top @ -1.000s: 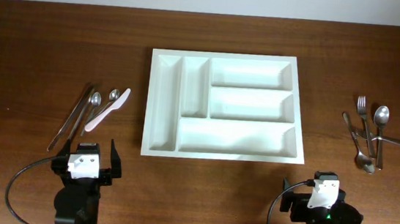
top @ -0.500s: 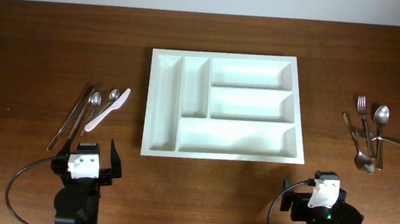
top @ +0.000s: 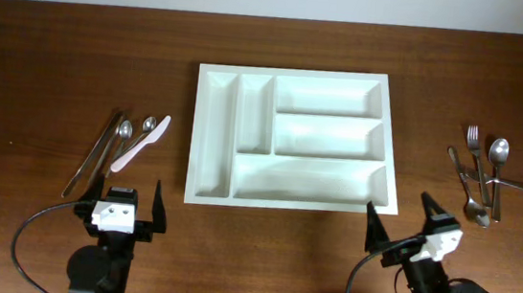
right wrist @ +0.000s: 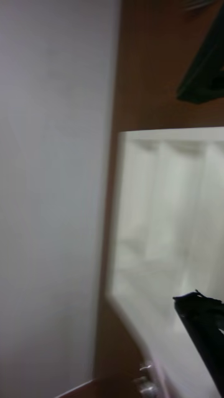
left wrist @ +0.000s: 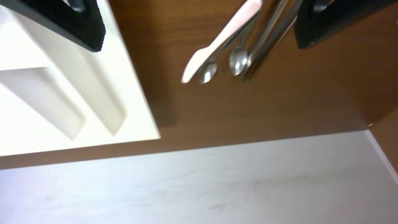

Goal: Pack container
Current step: 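Raise both arms and move the right gripper over the right cutlery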

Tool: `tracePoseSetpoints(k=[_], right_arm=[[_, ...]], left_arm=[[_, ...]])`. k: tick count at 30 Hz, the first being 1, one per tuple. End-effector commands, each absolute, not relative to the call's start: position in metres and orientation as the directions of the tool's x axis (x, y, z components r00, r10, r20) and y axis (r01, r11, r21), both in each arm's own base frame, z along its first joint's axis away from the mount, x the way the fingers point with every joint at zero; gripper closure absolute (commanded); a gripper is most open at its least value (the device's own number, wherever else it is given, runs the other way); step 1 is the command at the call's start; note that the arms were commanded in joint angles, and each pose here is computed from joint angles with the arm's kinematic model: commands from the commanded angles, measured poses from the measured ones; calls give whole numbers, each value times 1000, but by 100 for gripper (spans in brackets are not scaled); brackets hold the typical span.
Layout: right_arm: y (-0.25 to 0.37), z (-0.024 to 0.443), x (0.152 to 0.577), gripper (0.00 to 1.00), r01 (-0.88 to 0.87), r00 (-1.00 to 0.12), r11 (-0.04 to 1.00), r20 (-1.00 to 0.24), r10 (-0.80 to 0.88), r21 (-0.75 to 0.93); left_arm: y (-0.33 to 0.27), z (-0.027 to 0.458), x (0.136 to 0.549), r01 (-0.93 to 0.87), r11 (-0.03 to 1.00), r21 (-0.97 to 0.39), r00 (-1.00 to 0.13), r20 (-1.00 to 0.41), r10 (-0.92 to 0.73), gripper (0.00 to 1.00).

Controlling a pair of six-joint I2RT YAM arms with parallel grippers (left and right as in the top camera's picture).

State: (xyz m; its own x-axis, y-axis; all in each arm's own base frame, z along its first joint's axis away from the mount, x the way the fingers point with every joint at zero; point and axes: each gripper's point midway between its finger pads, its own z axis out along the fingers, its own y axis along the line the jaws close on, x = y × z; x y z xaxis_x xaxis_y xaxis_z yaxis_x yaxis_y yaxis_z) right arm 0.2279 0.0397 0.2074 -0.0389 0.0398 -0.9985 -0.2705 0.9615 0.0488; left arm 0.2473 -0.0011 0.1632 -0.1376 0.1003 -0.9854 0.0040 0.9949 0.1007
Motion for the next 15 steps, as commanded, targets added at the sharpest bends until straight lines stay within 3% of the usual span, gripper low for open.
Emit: tracePoseSetpoints(k=[1,5,10,15], right_arm=[[46,241,224,1,-309,5,937,-985,174,164],[30,259,231,1,-206,-60,957,-979,195,204],[22,263,256,1,-143,-269,975,-955,128,171],[-8,261,298,1,33,-510,985,-845,160,167]], left_arm=[[-11,210,242,59,993,104,-57,-993,108,1],[-11,229,240,62,993,103,-113,-988,109,1],[-11,246,253,71,992,100,-212,-971,113,1],[-12,266,282,84,992,93,-333,-936,116,1]])
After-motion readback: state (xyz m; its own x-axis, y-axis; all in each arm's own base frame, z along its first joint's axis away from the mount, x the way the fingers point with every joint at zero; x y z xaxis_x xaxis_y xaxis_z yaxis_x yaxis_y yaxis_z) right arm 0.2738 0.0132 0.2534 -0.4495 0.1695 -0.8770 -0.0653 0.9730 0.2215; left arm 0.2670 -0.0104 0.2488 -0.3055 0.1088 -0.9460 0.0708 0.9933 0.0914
